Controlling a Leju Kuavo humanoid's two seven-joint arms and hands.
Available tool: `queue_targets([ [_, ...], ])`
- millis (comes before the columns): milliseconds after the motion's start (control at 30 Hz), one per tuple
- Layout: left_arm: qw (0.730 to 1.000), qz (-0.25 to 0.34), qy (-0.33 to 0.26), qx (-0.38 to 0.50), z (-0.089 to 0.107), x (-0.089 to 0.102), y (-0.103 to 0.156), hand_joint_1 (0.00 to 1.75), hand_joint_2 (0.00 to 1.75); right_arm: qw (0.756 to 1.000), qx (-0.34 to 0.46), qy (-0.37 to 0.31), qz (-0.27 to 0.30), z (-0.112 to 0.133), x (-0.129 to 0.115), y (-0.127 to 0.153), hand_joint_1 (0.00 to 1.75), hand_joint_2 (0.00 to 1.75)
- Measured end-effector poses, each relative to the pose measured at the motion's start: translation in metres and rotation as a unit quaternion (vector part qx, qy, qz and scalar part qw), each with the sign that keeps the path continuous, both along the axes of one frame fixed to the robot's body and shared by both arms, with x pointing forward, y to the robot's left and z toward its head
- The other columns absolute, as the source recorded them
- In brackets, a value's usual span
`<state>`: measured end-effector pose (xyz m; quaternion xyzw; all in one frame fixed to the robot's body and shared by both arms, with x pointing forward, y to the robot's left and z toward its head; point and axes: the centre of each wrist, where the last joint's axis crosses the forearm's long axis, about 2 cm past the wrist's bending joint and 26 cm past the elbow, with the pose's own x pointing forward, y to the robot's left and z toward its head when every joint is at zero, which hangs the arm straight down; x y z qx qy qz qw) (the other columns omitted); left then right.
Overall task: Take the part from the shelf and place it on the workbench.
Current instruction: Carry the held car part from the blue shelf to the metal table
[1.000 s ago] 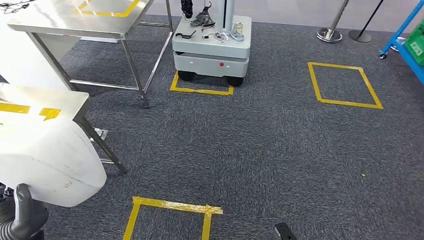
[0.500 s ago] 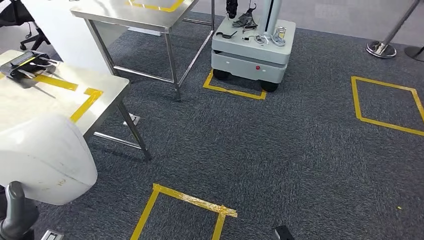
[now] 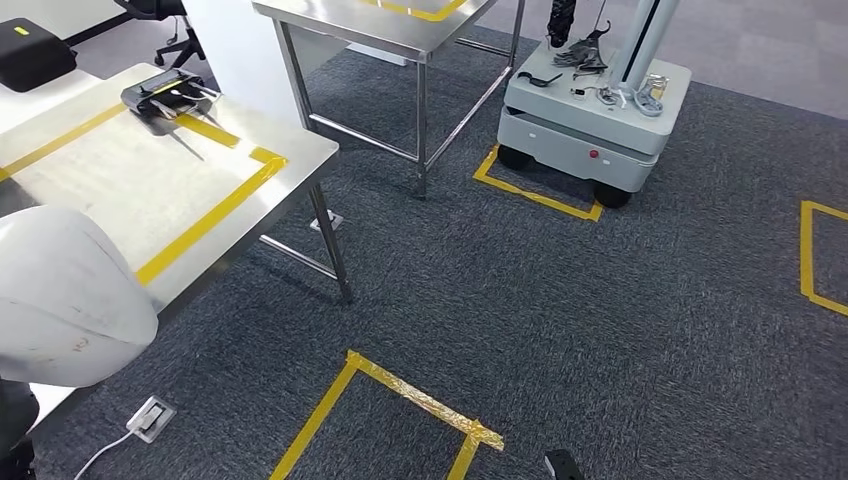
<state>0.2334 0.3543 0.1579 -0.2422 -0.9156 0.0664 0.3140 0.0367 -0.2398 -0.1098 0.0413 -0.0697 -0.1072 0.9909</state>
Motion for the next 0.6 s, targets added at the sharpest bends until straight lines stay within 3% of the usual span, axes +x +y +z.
queue_targets([
  [100, 0.999, 0.037, 0.006, 0.034, 0.002, -0.003, 0.011, 1.75, 1.75, 1.000, 0.003, -0.004, 0.006, 0.000, 0.002, 0.001, 0.00, 1.75],
  [400, 0.962, 0.241, 0.058, 0.116, 0.010, -0.004, 0.081, 1.75, 1.75, 1.000, 0.005, 0.001, 0.017, 0.000, 0.001, 0.001, 0.00, 1.75],
  [600, 0.950, 0.278, 0.056, 0.127, 0.016, -0.012, 0.095, 1.75, 1.75, 1.000, 0.006, 0.003, 0.021, 0.001, 0.005, 0.001, 0.00, 1.75],
])
